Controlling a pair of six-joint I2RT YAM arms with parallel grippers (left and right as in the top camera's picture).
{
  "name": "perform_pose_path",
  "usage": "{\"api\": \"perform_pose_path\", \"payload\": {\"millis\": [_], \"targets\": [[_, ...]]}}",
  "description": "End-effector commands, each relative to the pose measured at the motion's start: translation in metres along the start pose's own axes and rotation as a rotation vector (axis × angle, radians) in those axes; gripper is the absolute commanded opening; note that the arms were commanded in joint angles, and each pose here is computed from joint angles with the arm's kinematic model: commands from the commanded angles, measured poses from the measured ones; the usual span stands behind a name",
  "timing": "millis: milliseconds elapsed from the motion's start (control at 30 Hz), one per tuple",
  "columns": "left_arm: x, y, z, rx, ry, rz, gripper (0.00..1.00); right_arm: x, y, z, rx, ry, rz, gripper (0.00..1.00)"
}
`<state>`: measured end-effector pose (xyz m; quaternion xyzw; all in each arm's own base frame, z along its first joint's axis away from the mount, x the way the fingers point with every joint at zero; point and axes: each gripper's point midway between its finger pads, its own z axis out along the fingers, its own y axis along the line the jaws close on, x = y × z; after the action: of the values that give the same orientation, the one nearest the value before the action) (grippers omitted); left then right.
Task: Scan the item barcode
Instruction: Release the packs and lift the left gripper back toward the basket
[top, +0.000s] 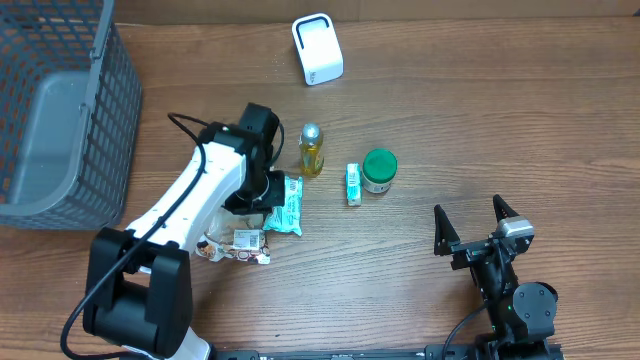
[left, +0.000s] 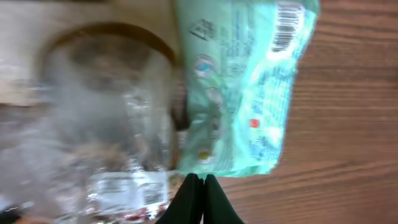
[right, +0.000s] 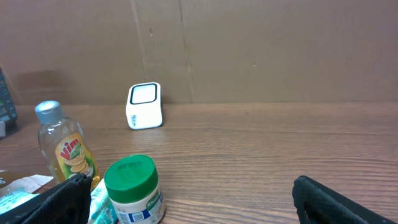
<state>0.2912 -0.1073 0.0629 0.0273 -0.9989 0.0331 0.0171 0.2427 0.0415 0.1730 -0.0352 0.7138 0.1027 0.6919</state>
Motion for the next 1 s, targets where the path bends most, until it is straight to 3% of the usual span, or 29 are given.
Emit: {"api": "perform_pose_path", "payload": {"millis": [0,233,967], "targets": [[-0.008,0.032,-0.011,-0.133,-0.042,-0.057,0.04,0.002,-0.001,0.000,0.009,-0.002,-0.001,1.00],[0.000,0.047,-0.006,-0.166,-0.011,-0.093,0.05,0.002,-0.001,0.000,0.009,-0.002,-0.001,1.00],[-0.012,0.062,0.049,-0.202,-0.148,-0.102,0.04,0.002,-0.001,0.000,0.009,-0.002,-0.001,1.00]]}}
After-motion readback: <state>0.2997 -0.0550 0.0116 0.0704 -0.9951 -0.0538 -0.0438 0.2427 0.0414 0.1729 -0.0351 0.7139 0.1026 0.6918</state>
